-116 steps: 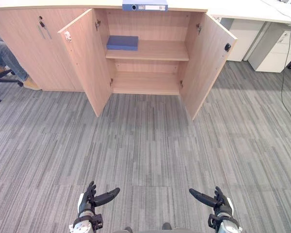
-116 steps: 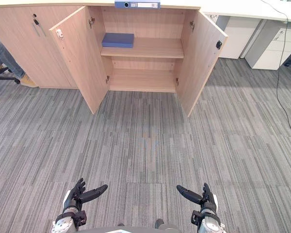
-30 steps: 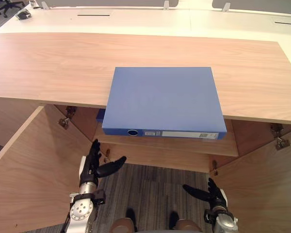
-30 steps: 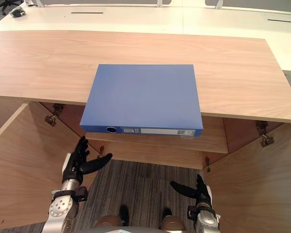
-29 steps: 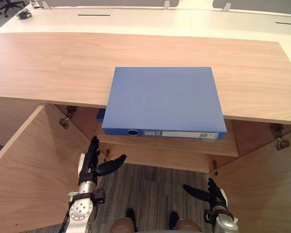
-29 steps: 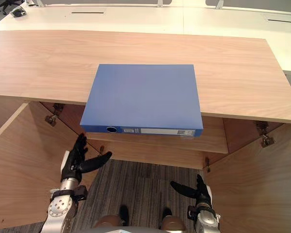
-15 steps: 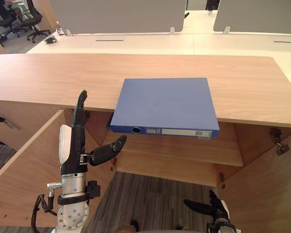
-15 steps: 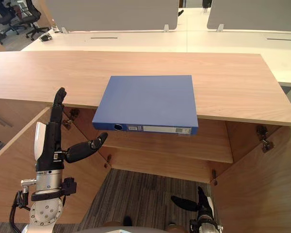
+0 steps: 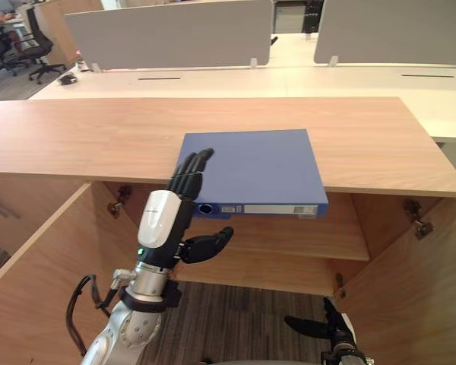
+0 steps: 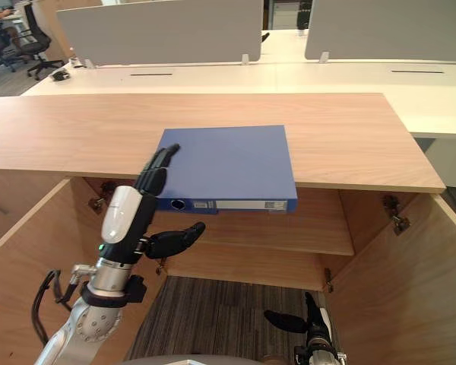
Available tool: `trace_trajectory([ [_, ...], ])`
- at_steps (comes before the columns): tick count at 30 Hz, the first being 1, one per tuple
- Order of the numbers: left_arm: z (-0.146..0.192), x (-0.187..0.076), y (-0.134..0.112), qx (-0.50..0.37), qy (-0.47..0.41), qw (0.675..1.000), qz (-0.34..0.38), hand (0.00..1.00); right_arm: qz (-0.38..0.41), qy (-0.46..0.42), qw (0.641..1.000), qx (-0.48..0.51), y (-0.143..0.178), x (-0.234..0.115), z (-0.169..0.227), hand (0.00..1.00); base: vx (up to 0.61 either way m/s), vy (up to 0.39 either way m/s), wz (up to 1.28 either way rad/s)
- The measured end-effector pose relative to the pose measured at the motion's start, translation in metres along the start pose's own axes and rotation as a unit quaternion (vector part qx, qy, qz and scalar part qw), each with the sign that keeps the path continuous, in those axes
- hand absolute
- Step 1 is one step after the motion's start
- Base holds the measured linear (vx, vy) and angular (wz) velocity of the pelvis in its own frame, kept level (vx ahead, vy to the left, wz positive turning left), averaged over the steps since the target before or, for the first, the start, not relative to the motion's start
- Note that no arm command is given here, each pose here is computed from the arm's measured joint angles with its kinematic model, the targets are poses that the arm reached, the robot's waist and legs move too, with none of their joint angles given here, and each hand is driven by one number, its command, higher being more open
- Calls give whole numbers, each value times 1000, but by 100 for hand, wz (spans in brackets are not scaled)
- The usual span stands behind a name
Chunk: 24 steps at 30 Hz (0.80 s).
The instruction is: Walk over to the cabinet, pick up the folder, carry it to the office cabinet, place the folder inside the office cabinet, then close the office cabinet door
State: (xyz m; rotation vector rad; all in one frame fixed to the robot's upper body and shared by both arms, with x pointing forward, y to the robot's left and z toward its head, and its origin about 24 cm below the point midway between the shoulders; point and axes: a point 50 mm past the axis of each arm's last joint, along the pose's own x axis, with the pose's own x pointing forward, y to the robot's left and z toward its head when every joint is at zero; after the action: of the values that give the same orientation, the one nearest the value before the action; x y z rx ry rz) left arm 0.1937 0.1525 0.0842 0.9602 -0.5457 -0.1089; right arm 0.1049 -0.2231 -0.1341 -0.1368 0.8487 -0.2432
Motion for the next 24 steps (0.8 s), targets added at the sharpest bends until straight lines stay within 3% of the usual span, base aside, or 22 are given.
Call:
trace_trajectory([
  [4, -12, 9, -4, 47, 10, 999, -10, 0, 2, 4, 1000, -1, -1, -1, -3, 100, 20, 12, -11],
  [12, -6, 38, 14, 99, -38, 994, 30, 0, 8, 1, 1000, 1, 0, 0, 0, 100, 0, 0, 0],
  [18, 6, 36, 12, 12, -26, 998, 54, 0, 10, -28, 999, 13, 4, 0, 13, 100, 25, -6, -9],
  [22, 26, 30, 19, -41, -43, 996, 65, 0, 15, -103, 994, 37, 11, -5, 45, 100, 9, -16, -9],
  [24, 39, 23, 21, -121, -52, 988, 75, 0, 17, -184, 981, 62, 18, -16, 80, 100, 10, -9, -16],
])
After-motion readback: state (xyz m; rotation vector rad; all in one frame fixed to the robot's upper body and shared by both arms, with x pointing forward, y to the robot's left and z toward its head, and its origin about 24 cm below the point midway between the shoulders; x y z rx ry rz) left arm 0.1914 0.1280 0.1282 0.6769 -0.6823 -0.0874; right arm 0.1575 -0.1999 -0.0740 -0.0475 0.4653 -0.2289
